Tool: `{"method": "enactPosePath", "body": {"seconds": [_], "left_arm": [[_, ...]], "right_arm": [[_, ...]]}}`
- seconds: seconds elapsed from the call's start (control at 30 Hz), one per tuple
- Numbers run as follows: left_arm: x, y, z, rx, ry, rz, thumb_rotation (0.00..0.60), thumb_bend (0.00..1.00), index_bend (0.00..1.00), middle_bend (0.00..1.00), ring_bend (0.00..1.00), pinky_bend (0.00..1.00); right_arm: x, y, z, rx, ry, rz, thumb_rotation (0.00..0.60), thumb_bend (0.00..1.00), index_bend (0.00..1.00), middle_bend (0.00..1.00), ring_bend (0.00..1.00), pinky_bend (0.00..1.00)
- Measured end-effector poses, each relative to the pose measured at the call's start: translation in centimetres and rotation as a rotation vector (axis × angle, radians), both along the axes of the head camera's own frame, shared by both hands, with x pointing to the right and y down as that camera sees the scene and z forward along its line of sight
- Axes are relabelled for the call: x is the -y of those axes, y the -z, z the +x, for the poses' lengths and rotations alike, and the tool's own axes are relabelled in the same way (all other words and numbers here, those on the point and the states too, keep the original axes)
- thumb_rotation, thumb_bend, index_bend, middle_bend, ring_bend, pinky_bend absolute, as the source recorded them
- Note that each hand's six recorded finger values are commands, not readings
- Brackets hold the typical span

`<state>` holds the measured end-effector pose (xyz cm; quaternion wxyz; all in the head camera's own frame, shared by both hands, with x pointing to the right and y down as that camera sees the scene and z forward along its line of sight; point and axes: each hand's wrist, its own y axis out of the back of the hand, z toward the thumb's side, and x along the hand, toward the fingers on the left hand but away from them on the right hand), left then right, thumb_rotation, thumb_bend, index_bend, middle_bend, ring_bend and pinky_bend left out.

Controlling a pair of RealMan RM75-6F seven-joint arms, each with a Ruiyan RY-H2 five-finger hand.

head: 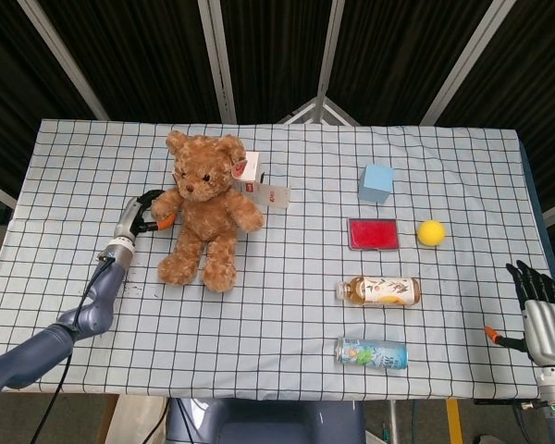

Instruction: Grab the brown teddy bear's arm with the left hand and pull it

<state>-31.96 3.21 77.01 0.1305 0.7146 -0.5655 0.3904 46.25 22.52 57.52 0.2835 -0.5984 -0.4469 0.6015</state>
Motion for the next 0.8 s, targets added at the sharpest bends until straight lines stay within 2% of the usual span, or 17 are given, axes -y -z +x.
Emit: {"method": "enactPosePath", "body": {"seconds": [0.5,0.8], "left_arm": [[0.37,0.55,-0.17,0.009,0.018,0.054,0.600,0.48,0.30,0.21,0.00,0.00],[0.47,0.78,0.04,0.011,0.016,0.081,0.600,0.55,0.33,0.27,0.00,0.00]], "right_arm": [[-0.07,-0.11,-0.03,-0.003,0.000,-0.008,0.600,0.13,0.05,0.02,0.00,0.00],[-0.06,-0.30,-0.06,-0.007,-0.003,-0.018,0.600,0.13,0.05,0.02,0.00,0.00]]}}
